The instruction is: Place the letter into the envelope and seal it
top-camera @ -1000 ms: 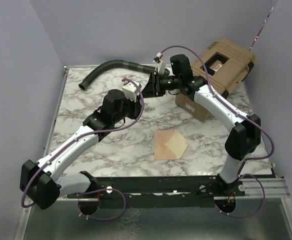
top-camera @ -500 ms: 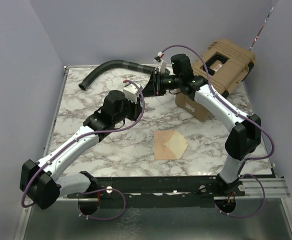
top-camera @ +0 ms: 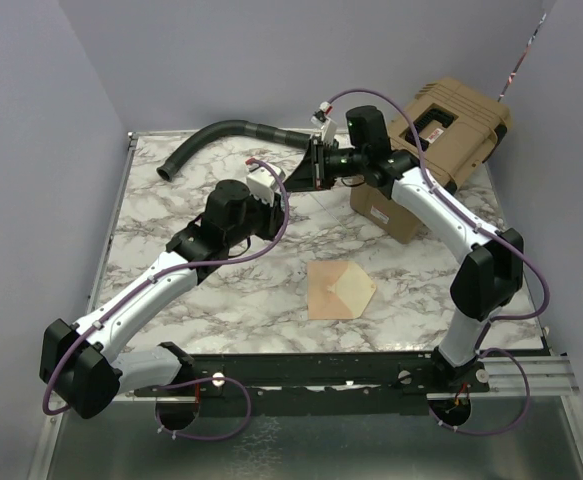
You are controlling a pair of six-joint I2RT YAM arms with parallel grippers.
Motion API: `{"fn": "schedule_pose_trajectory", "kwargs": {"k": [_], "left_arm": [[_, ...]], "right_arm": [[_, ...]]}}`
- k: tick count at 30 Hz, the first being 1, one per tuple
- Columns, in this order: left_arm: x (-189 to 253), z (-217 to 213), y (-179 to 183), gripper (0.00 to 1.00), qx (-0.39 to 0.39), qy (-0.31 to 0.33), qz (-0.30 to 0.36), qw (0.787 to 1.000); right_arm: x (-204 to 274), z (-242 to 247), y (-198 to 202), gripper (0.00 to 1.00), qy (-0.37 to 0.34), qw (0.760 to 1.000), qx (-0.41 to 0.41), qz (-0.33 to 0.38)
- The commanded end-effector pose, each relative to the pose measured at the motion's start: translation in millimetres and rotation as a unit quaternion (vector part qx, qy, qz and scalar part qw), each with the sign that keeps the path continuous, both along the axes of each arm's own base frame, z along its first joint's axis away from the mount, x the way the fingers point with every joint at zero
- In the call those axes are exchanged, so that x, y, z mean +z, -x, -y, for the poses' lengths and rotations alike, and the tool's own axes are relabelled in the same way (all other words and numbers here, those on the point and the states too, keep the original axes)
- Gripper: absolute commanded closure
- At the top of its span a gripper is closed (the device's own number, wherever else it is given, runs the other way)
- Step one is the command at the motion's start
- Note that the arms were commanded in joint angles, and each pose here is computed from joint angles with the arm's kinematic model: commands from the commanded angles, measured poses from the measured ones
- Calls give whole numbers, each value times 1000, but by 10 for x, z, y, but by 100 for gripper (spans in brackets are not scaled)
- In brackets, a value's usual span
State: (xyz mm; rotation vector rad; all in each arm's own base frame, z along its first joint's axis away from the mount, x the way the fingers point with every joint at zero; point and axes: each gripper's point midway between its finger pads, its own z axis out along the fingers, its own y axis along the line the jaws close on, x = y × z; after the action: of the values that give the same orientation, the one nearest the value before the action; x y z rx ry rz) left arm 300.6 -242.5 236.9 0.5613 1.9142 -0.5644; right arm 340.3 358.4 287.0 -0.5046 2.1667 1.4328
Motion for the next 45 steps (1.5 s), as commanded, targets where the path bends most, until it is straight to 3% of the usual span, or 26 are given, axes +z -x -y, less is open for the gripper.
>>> {"fn": "schedule_pose_trajectory", "kwargs": {"k": [1, 9, 15, 18, 21, 24, 28, 31, 37, 42, 45], "left_arm": [[-133, 21, 220, 100, -35, 1, -36, 999], [-256, 21, 344, 100, -46, 9, -57, 997], [-227, 35, 353, 100, -53, 10, -53, 997], [-213, 58, 383, 100, -65, 12, -53, 996], [-205, 62, 430, 100, -76, 17, -51, 996], [-189, 100, 499, 100, -95, 30, -59, 993], [-186, 100, 492, 100, -90, 34, -63, 993], [-215, -14, 378, 100, -45, 22, -53, 997], [-179, -429, 82, 100, 109, 7, -24, 994], [-119, -669, -15, 100, 202, 32, -13, 979], [-43, -758, -59, 100, 237, 49, -2, 970]], "right_arm": [[509, 347, -260, 100, -53, 997, -56, 27], [556, 742, -556, 100, -78, 985, -149, -39], [480, 737, -574, 100, -75, 986, -141, -34], [479, 743, -558, 100, -59, 992, -115, 6], [513, 746, -424, 100, -34, 992, -30, 120], [554, 827, -375, 100, -27, 982, -19, 184], [575, 824, -370, 100, -27, 982, -13, 185], [513, 829, -426, 100, -13, 983, -38, 178], [-41, 817, -627, 100, 132, 964, -139, 185], [-718, 845, -661, 100, 259, 927, -205, 181], [-1060, 760, -573, 100, 326, 894, -205, 228]]}}
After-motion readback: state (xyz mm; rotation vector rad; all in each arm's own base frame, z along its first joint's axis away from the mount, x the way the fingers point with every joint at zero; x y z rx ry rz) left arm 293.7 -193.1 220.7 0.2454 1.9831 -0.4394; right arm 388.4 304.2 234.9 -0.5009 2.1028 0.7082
